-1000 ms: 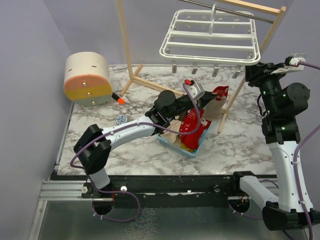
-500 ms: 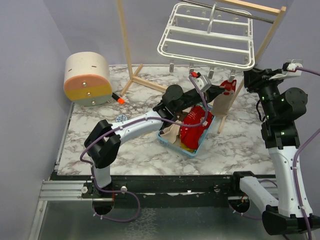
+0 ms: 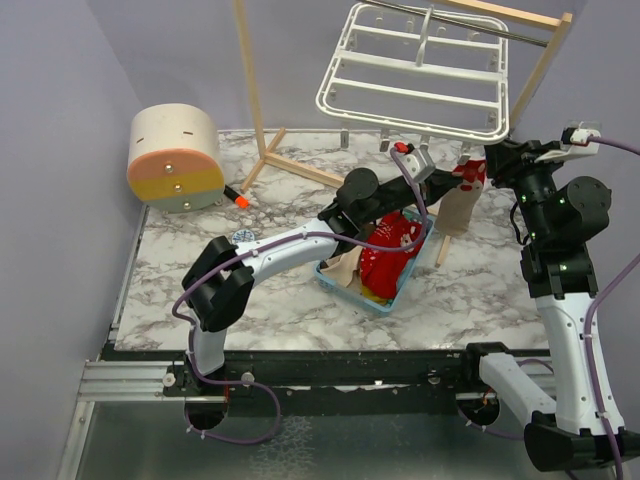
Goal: Clip the socks to the hanger
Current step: Clamp the sock onto the hanger.
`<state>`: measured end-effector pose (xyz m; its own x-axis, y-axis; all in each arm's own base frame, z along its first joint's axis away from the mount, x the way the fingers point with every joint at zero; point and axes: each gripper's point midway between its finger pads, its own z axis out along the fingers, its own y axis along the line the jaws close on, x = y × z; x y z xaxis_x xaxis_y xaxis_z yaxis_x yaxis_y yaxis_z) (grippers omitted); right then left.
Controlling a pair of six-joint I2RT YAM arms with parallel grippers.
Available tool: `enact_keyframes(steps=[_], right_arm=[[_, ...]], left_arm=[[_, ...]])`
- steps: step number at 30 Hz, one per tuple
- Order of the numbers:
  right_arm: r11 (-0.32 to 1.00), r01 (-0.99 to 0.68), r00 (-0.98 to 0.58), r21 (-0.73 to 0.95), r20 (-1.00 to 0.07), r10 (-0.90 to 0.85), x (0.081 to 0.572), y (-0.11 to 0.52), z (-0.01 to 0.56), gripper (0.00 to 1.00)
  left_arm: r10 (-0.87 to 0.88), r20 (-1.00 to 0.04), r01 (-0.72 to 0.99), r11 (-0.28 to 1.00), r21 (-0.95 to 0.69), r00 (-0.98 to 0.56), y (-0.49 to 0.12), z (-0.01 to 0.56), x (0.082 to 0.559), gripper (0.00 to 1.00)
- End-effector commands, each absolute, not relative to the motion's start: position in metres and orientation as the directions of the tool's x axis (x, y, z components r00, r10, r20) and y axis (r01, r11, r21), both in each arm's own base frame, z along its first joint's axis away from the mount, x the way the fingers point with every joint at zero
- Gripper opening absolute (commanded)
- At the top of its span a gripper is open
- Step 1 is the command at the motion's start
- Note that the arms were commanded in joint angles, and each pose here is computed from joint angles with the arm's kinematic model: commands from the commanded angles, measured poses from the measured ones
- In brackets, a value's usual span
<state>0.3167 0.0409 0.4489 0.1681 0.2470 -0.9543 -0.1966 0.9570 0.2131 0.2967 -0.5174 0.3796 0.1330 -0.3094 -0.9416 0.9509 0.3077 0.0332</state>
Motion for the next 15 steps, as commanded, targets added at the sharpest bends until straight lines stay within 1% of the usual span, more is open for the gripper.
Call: enact_keyframes(steps=[1,15], right_arm=[[0.953,-0.216,0.148,0.21,-0.958,0.245,0.3115,0.0465,0.4437,0.01],[0.957,-0.189,0.133,0.219,-0.96,0.246,0.3096,0.0428,0.4389,0.01]], left_arm=[[-0.352,-0.924,0.956,0.291,0.04,0.146,-0.5214,0.3969,0.2922,0.0],[-0.349,-0.919,0.938,0.343,0.056,0.182,-0.5155,0.4023,0.2988,0.0]])
